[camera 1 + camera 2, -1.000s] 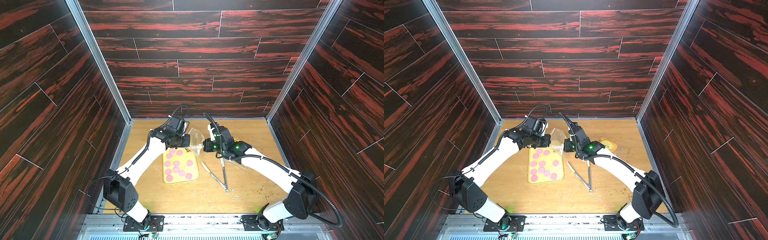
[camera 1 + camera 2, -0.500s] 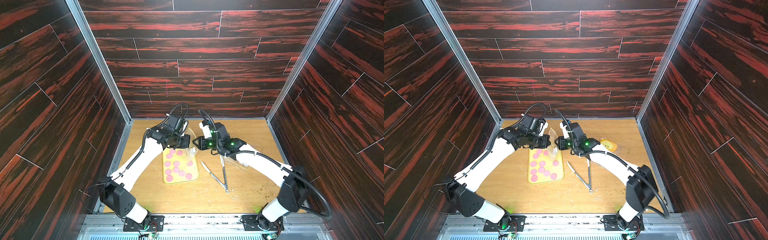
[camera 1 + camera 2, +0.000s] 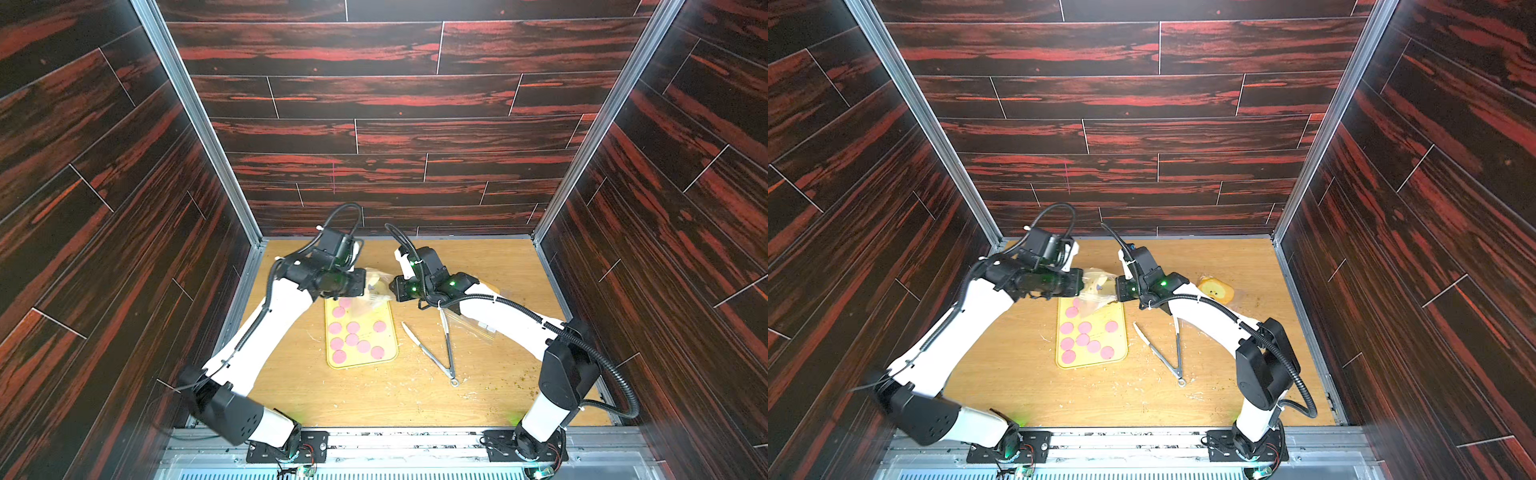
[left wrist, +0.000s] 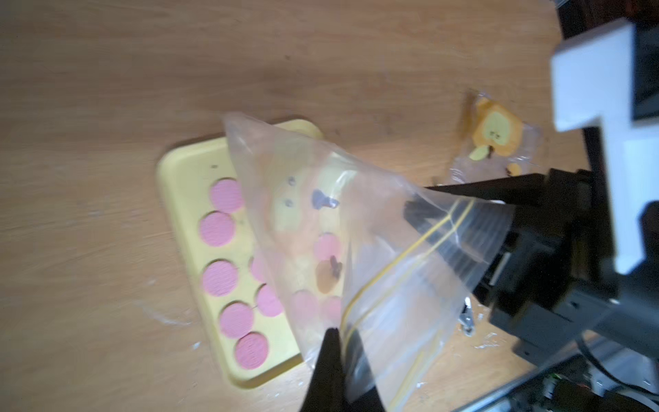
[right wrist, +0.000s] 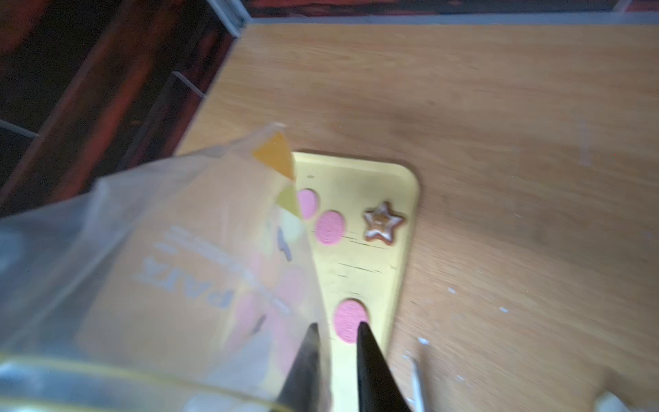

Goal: Put the cookies into a resealable bag to prevent moisture
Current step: Open the ziploc bag.

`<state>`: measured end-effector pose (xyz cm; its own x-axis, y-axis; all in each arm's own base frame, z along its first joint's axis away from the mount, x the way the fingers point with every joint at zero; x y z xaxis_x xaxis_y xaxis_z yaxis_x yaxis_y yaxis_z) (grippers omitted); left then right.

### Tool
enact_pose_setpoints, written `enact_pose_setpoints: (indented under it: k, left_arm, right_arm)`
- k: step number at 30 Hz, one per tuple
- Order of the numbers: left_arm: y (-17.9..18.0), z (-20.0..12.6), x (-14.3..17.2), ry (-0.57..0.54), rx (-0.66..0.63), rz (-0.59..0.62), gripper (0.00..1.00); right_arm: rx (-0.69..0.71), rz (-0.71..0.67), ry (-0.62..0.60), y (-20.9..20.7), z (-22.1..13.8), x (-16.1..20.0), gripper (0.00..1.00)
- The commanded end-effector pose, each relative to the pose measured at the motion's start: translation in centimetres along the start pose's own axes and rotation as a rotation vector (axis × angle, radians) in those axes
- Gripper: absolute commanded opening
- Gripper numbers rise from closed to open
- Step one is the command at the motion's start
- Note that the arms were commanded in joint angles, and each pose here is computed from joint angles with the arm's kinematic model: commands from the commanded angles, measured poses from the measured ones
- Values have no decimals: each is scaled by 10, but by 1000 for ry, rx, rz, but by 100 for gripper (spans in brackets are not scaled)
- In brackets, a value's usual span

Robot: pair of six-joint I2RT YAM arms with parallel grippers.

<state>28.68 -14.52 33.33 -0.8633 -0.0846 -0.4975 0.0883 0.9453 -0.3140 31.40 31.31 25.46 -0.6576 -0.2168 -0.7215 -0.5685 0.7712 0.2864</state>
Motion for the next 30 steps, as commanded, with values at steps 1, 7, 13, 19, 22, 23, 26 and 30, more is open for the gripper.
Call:
enact_pose_setpoints:
  k: [1, 7, 13, 19, 22, 23, 26, 30]
  left_arm:
    - [35, -29, 16, -12, -212, -16, 0]
    - [59, -43, 33, 19, -355, -26, 0]
    - [79, -45, 42, 31, -461, -54, 0]
    - [106, -8, 61, 128, -413, -155, 0]
    - [120, 1, 66, 168, -423, -196, 0]
    - [125, 5, 67, 170, -417, -210, 0]
    - [133, 17, 71, 201, -387, -238, 0]
    - [137, 27, 70, 231, -336, -265, 0]
  right_arm:
    - [-22, -3, 48, -5, 15, 10, 19]
    - [-231, -50, 24, 39, 27, 10, 23]
    - [-366, -92, 8, 78, 51, 14, 29]
    - [-416, -125, 10, 91, 84, 33, 35]
    - [-437, -133, 34, 96, 100, 46, 36]
    - [-437, -131, 40, 96, 103, 49, 36]
    - [-435, -133, 51, 95, 109, 54, 37]
    - [-449, -156, 19, 98, 98, 49, 45]
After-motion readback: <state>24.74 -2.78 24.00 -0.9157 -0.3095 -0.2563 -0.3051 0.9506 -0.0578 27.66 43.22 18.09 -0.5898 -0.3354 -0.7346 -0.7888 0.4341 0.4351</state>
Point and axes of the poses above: each gripper's point midway between its finger pads, its own z axis out along the fingers, its own y axis along the line the jaws close on, x = y × z, the point moved 8 cm from there along -z, back along the fingers, and after that the axes turned 6 degrees about -z, right-handed, at the moved point
